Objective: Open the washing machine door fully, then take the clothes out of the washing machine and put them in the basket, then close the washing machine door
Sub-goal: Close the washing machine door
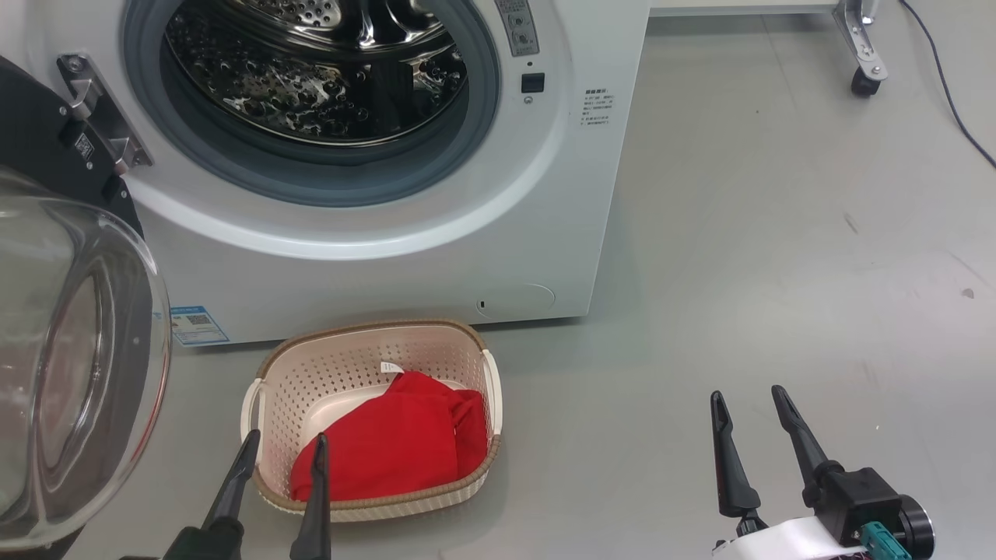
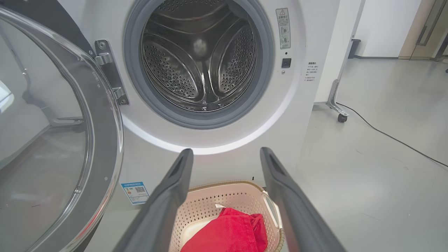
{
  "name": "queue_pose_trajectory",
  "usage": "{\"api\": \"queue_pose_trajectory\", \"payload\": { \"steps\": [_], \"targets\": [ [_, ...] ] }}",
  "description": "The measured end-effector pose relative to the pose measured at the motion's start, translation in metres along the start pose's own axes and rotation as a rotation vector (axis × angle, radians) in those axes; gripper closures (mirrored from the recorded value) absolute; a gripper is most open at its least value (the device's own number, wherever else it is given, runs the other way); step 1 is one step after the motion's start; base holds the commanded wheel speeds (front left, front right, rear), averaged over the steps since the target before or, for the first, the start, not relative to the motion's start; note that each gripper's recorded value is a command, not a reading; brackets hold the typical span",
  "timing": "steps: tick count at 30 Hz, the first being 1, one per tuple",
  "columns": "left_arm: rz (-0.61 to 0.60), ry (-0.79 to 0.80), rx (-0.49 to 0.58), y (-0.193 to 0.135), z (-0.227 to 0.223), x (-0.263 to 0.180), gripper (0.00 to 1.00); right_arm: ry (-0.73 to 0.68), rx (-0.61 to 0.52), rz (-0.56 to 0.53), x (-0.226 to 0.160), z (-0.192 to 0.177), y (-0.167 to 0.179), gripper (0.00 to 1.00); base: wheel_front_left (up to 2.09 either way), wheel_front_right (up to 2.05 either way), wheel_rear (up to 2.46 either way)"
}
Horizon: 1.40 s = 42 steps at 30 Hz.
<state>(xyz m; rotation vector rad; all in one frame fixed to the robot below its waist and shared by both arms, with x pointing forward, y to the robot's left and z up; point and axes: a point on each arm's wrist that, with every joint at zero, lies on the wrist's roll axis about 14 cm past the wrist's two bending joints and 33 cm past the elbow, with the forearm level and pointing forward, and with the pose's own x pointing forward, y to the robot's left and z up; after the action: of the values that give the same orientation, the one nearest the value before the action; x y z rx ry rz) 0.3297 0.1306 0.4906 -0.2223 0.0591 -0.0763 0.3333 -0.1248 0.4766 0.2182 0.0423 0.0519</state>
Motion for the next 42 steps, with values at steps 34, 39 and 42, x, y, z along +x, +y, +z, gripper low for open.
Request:
{"api": "queue_pose_trajectory", "payload": {
  "steps": [34, 39, 42],
  "targets": [
    [-0.018, -0.019, 0.001, -0.0059, 0.0081, -0.0045, 0.00, -0.019, -0.002, 0.006, -0.0024, 0.0053, 0.0021, 0.00, -0.49, 0.49, 0.00],
    [-0.014, -0.020, 0.000, -0.0054, 0.0092, -0.0068, 0.00, -0.015, -0.002, 0.010, -0.0036, 0.0042, 0.0028, 0.00, 0.00, 0.00, 0.00],
    [-0.008, -0.022, 0.000, -0.0038, 0.0097, -0.0079, 0.00, -0.008, -0.002, 0.012, -0.0042, 0.0022, 0.0035, 0.00, 0.00, 0.00, 0.00]
  ]
}}
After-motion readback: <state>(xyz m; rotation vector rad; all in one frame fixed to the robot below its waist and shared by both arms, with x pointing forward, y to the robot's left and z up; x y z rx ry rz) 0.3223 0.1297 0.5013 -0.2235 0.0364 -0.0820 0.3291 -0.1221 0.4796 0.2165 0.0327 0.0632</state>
